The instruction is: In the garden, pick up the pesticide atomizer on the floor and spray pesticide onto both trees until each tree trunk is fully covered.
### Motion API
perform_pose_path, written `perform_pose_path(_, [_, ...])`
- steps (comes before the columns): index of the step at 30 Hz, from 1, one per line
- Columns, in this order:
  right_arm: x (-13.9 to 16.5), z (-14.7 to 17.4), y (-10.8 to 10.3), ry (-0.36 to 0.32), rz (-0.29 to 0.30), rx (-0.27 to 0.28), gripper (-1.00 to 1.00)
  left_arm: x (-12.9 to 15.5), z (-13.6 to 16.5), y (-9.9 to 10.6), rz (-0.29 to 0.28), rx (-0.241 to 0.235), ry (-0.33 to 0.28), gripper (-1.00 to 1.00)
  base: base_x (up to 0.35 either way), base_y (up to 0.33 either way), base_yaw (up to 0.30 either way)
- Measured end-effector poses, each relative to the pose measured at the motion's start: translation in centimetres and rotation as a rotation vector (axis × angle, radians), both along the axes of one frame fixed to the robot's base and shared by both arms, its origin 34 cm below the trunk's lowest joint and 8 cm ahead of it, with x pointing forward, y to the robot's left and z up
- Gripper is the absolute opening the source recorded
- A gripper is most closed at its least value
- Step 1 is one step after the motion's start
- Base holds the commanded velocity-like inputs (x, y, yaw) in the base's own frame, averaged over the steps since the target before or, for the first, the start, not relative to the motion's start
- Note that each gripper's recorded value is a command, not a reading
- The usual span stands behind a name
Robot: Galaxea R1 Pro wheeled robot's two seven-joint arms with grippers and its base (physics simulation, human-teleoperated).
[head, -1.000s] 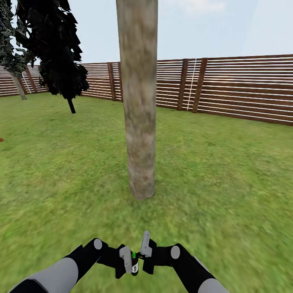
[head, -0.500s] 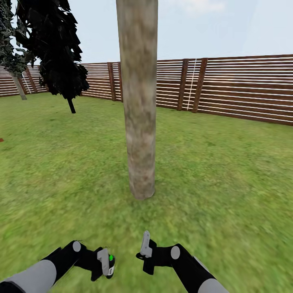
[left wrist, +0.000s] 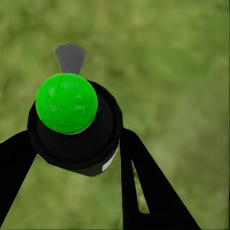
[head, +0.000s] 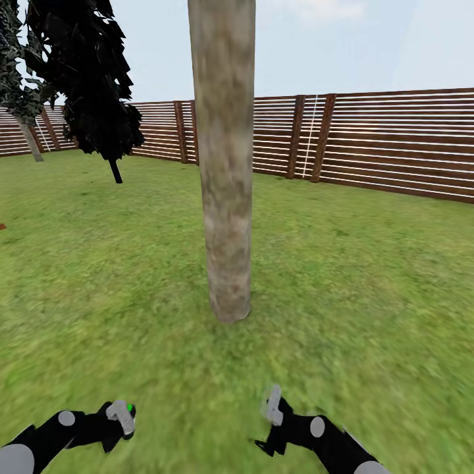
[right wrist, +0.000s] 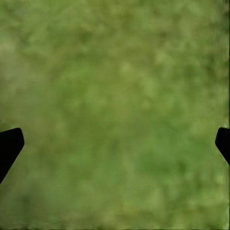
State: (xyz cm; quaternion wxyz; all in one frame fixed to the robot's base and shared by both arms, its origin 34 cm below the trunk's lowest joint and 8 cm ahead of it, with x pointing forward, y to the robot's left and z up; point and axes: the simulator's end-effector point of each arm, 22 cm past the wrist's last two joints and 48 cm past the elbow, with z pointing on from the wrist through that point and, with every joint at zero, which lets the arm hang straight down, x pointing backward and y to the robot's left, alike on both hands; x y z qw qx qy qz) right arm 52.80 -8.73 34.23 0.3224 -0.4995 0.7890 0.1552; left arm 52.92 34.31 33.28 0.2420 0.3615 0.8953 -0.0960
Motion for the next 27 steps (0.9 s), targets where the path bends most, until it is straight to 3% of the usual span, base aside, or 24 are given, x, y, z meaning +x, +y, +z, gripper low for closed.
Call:
perform_pose_path(1, [-0.1, -1.6, -2.3, 0.008, -0.123, -0.024, 1.0, 0.9, 0.3, 0.2, 0.088, -0.033, -0.025, -1.0, 0.0, 0.0, 0.0])
perform_pose_path(2, [-0.2, -3.7, -6.7, -0.015, -0.325, -0.095, 1.0, 2.4, 0.7, 0.4, 0.233, -0.08, -0.065, -1.0, 0.0, 0.0, 0.0])
perform_pose_path(4, [0.1, -4.2, -10.0, -0.078, -0.469, -0.152, 1.0, 3.0, 0.5, 0.3, 0.32, -0.091, -0.083, -1.0, 0.0, 0.0, 0.0])
perform_pose_path(5, [0.5, -3.9, -11.9, -0.144, -0.573, -0.162, 1.0, 3.3, 0.2, 0.2, 0.371, -0.083, -0.095, -1.0, 0.0, 0.0, 0.0])
perform_pose_path(6, [0.3, -3.6, -13.0, -0.184, -0.64, -0.16, 1.0, 3.4, -0.1, 0.1, 0.398, -0.074, -0.102, -1.0, 0.0, 0.0, 0.0])
perform_pose_path(8, [-0.2, -2.3, -17.2, -0.297, -0.868, -0.163, 1.0, 3.6, -0.8, -0.1, 0.474, -0.027, -0.111, -1.0, 0.0, 0.0, 0.0])
perform_pose_path(9, [-0.5, -1.9, -19.0, -0.326, -0.959, -0.173, 1.0, 3.3, -1.4, -0.1, 0.513, 0.0, -0.092, -1.0, 0.0, 0.0, 0.0])
perform_pose_path(11, [-1.2, -1.7, -21.0, -0.336, -1.077, -0.178, 1.0, 2.9, -2.0, -0.1, 0.568, 0.036, -0.062, -1.0, 0.0, 0.0, 0.0])
perform_pose_path(13, [-1.6, -1.6, -22.3, -0.335, -1.133, -0.184, 1.0, 2.6, -2.4, -0.7, 0.583, 0.044, -0.046, -1.0, 0.099, -0.035, 0.0])
perform_pose_path(19, [-1.9, -1.8, -22.3, -0.326, -1.145, -0.184, 1.0, 2.7, -2.5, -1.2, 0.586, 0.043, -0.043, -1.0, 0.225, -0.158, 0.0])
perform_pose_path(23, [-2.0, -2.0, -20.9, -0.313, -1.143, -0.167, 1.0, 2.4, -3.0, -3.1, 0.592, 0.061, -0.002, -1.0, 0.244, -0.184, -0.061])
perform_pose_path(27, [-1.9, -1.9, -21.3, -0.317, -1.149, -0.169, 1.0, 4.0, -2.0, -4.8, 0.588, 0.049, 0.015, -1.0, 0.25, -0.188, -0.243])
